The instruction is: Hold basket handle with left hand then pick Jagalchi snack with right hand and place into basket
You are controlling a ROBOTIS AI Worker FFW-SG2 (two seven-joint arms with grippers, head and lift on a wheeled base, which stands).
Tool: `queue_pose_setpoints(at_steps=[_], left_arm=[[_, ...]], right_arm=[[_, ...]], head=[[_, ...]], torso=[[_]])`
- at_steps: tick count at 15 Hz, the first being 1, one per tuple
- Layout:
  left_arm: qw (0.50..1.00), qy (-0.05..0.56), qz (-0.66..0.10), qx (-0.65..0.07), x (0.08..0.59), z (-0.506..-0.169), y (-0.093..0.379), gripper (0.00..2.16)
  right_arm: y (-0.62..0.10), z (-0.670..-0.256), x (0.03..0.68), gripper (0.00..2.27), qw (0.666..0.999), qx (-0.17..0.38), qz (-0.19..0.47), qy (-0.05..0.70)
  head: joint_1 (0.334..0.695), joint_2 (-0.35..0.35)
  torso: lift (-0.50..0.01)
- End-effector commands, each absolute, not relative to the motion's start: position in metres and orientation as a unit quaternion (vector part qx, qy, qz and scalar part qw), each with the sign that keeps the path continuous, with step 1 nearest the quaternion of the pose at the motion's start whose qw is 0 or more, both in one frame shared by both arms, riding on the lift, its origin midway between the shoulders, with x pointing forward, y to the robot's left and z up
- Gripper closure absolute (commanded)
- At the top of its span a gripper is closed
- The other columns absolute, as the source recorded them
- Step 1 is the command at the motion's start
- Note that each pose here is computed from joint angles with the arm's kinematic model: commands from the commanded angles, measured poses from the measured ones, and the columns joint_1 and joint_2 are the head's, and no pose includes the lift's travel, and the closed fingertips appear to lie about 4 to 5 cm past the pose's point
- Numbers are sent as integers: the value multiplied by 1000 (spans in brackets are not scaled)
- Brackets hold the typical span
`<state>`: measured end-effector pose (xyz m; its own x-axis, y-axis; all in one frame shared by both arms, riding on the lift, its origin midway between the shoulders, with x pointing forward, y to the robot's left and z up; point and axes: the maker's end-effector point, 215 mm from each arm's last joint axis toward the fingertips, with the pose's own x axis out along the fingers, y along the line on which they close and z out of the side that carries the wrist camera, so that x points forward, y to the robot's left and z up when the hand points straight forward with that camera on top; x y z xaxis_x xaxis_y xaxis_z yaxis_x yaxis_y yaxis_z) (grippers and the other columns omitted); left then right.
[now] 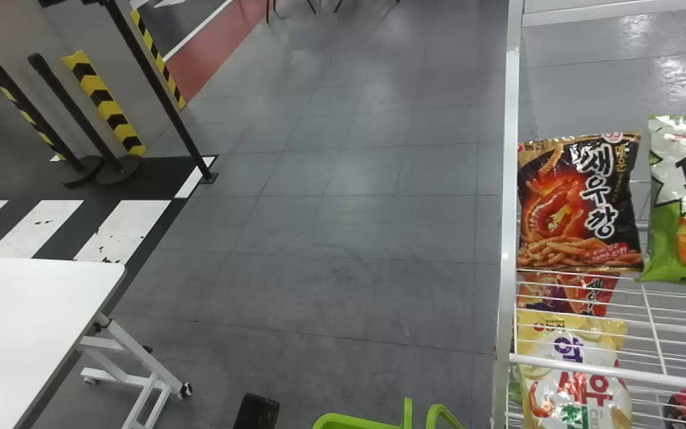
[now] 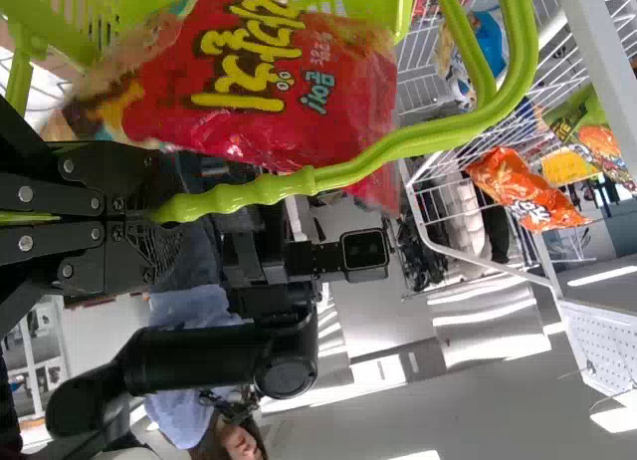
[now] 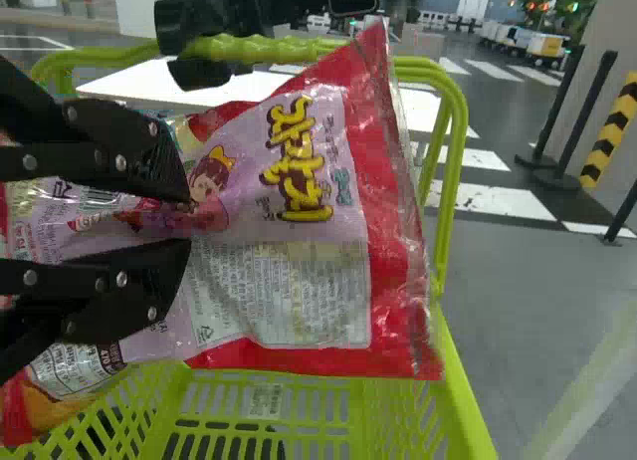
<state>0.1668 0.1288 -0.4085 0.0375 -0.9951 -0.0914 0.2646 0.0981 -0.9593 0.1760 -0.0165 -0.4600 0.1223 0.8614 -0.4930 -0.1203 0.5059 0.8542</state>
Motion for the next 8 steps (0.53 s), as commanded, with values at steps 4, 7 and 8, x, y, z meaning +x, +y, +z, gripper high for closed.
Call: queue_pose_setpoints(at_steps=[4, 7, 8], left_arm=[[592, 447, -530, -411, 166, -410, 130, 2138], [592, 448, -529, -412, 166, -411, 130, 2138], [591, 447, -529, -413, 166, -411, 130, 2138]], right_arm=[[-63, -467, 194, 63, 702, 333, 317, 544], [-99, -480, 187, 63, 711, 344, 275, 548], [-113, -481, 203, 63, 736, 341, 263, 522]], head=[[695, 350], [695, 223], [695, 185]], torso=[[-9], [-9], [-9]])
